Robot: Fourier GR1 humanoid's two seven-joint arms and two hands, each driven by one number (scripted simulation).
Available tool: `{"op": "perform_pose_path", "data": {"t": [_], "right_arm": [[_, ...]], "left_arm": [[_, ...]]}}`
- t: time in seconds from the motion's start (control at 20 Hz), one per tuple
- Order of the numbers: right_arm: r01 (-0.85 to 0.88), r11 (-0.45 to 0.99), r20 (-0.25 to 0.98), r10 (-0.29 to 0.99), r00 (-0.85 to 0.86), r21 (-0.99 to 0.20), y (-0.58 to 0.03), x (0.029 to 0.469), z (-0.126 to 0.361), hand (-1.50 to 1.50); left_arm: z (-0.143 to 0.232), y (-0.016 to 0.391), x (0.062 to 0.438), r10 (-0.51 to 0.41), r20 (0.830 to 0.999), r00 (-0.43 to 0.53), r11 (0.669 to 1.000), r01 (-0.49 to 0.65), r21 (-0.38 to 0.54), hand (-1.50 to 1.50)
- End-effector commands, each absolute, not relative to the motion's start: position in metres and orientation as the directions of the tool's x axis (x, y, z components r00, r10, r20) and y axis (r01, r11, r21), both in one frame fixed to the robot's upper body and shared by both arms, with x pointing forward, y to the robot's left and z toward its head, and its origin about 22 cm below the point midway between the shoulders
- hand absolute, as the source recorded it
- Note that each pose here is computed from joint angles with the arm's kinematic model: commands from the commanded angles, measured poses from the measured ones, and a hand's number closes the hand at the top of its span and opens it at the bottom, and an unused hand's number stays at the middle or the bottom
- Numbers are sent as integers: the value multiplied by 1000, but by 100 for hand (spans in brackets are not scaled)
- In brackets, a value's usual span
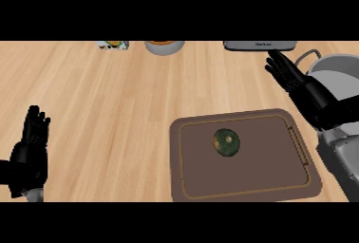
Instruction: Pick the squash from the tray and place it in the pot
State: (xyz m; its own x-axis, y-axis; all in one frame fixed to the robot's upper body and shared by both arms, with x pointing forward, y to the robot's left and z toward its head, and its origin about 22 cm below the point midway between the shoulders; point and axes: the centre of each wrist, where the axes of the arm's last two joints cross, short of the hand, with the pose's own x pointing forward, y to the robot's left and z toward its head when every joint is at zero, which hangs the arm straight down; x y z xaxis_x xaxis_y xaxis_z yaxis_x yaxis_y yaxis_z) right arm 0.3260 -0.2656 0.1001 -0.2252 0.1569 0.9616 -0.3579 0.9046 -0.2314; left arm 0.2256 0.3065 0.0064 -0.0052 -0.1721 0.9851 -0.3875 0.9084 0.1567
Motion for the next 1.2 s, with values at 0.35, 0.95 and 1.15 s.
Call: {"op": "perform_pose_path", "data": {"t": [0.35,0.95,1.15], "right_arm": [[-532,556,715,172,-678,-638,-216,365,156,150],[-738,447,765,-162,-623,-506,-251,412,116,-150],[-735,219,750,-20,-661,-641,-237,406,128,-150]], "left_arm": [[55,265,269,-97,989,-114,987,-140,81,0],[81,260,291,-76,995,-66,991,-112,69,0],[87,259,296,-78,994,-81,989,-131,67,0]]}}
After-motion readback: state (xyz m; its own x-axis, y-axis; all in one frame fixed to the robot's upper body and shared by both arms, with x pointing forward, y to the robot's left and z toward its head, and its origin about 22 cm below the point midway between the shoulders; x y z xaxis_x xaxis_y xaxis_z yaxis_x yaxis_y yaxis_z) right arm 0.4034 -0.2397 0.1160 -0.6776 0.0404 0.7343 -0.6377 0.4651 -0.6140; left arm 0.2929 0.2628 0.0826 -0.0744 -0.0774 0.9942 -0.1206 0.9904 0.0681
